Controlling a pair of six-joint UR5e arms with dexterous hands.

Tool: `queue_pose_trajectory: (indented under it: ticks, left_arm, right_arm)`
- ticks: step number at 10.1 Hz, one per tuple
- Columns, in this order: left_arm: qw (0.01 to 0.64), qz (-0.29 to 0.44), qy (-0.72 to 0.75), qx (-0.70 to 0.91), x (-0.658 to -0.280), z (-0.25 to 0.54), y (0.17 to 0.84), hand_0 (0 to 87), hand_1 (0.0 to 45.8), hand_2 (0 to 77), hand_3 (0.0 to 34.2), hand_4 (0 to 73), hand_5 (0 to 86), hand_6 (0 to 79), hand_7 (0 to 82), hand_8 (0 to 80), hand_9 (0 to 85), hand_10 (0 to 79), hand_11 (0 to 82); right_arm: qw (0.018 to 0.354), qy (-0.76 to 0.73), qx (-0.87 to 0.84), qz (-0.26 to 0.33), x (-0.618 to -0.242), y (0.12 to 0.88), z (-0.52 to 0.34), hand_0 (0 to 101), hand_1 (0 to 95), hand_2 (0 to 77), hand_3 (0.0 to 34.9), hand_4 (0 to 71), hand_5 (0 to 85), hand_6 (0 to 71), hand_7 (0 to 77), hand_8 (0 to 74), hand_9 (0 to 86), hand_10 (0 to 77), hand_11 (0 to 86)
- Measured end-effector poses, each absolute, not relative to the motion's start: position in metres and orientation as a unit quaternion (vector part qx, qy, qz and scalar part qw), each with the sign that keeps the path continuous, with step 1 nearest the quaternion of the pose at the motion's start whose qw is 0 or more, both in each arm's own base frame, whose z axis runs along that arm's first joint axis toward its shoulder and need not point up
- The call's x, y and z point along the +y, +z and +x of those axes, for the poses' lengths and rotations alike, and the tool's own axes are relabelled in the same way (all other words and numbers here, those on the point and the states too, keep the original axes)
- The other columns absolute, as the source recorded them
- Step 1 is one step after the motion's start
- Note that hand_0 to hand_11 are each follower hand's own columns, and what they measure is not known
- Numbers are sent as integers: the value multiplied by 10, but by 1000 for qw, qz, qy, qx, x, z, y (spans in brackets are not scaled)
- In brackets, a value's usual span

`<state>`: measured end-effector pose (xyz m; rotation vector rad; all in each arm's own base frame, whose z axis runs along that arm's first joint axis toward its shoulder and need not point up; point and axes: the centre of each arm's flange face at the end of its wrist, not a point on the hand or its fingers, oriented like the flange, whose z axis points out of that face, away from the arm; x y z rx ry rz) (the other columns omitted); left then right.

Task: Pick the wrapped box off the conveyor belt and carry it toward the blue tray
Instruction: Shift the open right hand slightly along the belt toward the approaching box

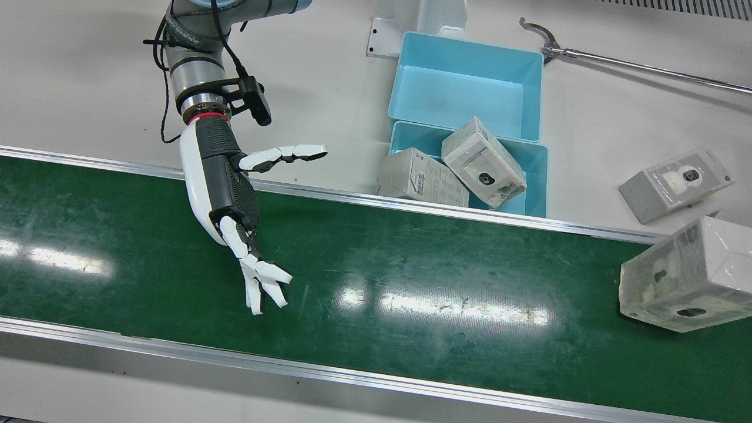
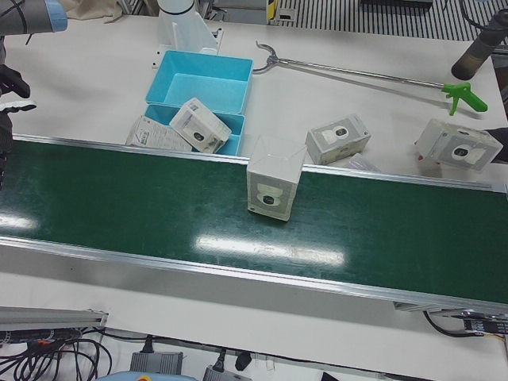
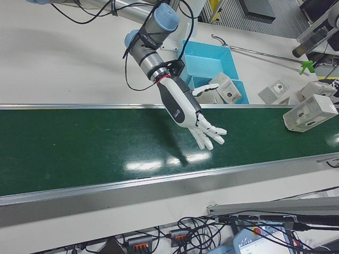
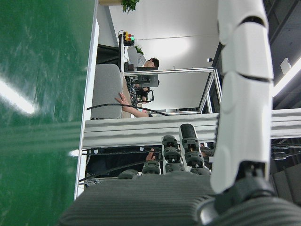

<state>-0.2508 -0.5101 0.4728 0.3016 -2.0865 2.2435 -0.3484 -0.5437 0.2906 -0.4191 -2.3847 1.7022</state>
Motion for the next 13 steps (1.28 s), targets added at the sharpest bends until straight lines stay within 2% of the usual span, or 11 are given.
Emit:
queue_pose_trajectory:
  ticks: [2, 3, 13]
  left_arm:
    - [31, 98, 728, -677, -510, -251, 473, 0, 0, 5, 0, 0, 11, 5, 5, 5, 0, 5, 5]
    - [31, 98, 728, -677, -510, -251, 473, 0, 0, 5, 0, 0, 11, 5, 5, 5, 5, 5, 5]
    - [31, 98, 728, -677, -510, -251, 473, 0, 0, 5, 0, 0, 11, 5, 5, 5, 0, 0, 5]
  right_arm:
    - [90, 572, -803, -142, -544, 290, -348, 479, 147, 120, 0, 71, 218, 33, 38, 0, 44, 0, 5]
    - [90, 572, -803, -142, -544, 290, -348, 479, 147, 93, 0, 71, 218, 33, 38, 16, 44, 0, 5]
    - [86, 572, -802, -146, -544, 290, -348, 477, 142, 93, 0, 82, 218, 33, 38, 5, 44, 0, 5]
